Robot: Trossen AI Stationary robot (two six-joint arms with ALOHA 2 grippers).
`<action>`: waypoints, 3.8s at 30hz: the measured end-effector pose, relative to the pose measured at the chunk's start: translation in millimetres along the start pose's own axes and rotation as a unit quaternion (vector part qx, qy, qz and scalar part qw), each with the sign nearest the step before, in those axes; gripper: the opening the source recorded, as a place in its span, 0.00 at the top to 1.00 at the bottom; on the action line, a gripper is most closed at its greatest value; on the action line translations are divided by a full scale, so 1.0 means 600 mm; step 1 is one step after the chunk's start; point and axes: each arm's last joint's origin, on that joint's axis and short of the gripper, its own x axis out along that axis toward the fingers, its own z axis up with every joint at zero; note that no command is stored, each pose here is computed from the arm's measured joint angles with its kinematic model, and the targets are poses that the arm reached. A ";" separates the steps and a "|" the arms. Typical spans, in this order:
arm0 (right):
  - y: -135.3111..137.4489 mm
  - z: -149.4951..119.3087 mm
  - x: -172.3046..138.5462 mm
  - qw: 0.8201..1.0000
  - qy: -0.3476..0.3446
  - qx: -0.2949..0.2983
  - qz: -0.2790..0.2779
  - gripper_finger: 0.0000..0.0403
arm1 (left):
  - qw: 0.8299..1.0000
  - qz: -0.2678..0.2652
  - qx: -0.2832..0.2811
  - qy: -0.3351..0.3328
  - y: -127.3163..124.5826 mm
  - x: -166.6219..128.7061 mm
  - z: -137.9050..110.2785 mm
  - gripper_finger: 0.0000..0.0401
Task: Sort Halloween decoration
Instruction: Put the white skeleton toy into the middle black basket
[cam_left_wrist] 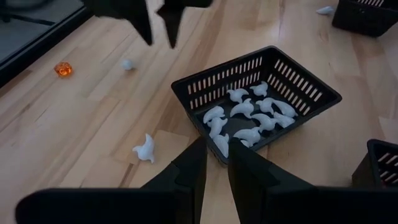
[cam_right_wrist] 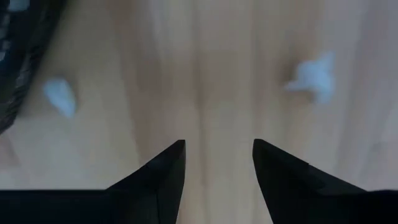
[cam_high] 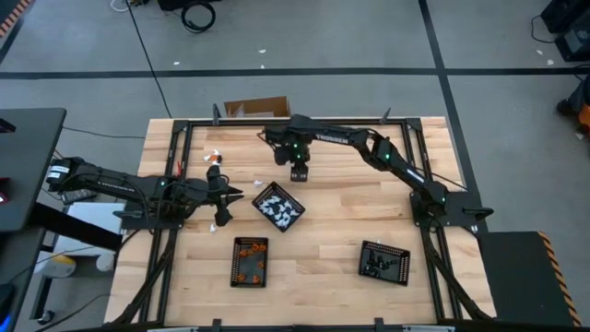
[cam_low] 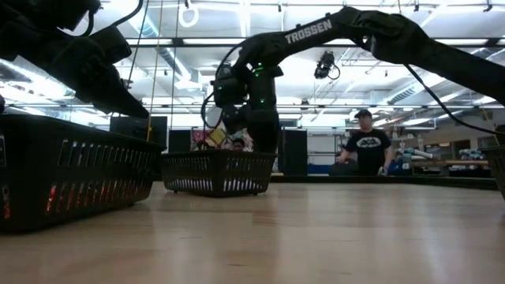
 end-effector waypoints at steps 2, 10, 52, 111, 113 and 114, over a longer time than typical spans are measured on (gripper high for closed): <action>-0.006 0.003 -0.008 1.000 -0.023 0.002 -0.011 0.52 | 1.000 0.000 -0.001 0.001 0.000 0.000 0.000 0.81; 0.016 0.034 -0.051 0.986 -0.155 -0.038 -0.042 0.53 | 0.999 0.037 -0.009 0.006 0.004 0.000 -0.004 0.81; 0.106 -0.172 0.082 0.907 -0.418 0.004 -0.049 0.33 | 0.996 -0.002 -0.086 0.011 0.000 0.000 -0.004 0.81; 0.161 -0.165 0.132 0.925 -0.374 -0.027 -0.061 0.84 | 0.995 -0.029 -0.080 0.057 -0.001 -0.001 -0.016 0.81; 0.162 -0.170 0.109 0.920 -0.384 -0.023 -0.073 0.83 | 0.995 -0.029 -0.080 0.057 -0.001 -0.001 -0.016 0.81; 0.163 -0.170 0.092 0.914 -0.397 -0.022 -0.076 0.83 | 0.995 -0.029 -0.080 0.057 -0.001 -0.001 -0.016 0.81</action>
